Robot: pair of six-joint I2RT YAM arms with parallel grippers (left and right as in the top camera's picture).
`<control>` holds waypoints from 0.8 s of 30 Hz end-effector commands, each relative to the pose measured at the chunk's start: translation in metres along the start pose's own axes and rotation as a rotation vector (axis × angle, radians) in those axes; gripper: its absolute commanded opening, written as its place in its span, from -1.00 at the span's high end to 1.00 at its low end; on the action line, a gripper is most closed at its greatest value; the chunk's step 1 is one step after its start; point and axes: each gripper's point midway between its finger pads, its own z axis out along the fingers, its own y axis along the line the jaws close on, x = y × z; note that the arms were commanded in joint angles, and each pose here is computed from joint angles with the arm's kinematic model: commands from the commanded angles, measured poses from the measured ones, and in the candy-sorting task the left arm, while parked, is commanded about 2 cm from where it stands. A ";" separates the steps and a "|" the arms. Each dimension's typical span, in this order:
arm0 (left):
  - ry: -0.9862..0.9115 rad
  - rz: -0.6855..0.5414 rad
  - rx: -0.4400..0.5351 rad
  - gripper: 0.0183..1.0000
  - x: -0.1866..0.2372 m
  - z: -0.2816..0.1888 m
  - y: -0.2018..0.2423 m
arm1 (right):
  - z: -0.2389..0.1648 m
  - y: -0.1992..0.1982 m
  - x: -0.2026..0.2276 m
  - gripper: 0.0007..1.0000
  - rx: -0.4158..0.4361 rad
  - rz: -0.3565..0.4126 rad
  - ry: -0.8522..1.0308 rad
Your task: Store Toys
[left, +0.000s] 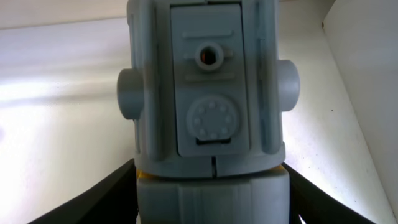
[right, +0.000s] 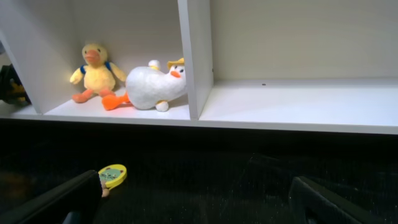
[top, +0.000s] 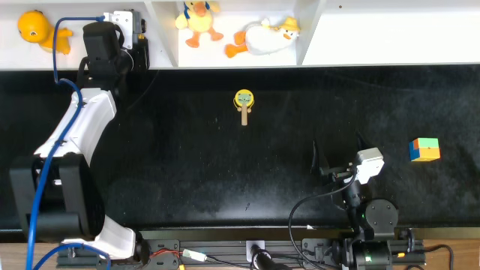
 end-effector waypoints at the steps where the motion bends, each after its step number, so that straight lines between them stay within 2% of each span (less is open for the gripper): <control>1: 0.002 0.020 -0.014 -0.11 -0.002 0.004 0.002 | 0.000 0.000 0.003 -0.99 0.002 0.004 -0.001; 3: 0.002 0.019 -0.014 -0.39 -0.002 0.004 0.002 | 0.000 0.000 0.003 -0.99 0.002 0.004 -0.001; 6: 0.002 0.016 -0.014 -0.67 -0.002 0.004 0.002 | 0.000 0.000 0.003 -0.99 0.002 0.004 -0.001; 8: 0.002 0.016 -0.014 -0.78 -0.002 0.004 0.002 | 0.000 0.000 0.003 -1.00 0.002 0.004 -0.001; 10: 0.001 0.016 -0.014 -1.00 -0.003 0.004 0.002 | 0.000 0.000 0.003 -0.99 0.002 0.004 -0.001; 16: -0.034 0.016 -0.017 -0.99 -0.019 -0.015 0.003 | 0.000 0.000 0.003 -0.99 0.002 0.004 -0.001; 24: -0.034 0.016 -0.017 -1.00 -0.038 -0.095 0.005 | 0.000 0.000 0.003 -0.99 0.002 0.004 -0.001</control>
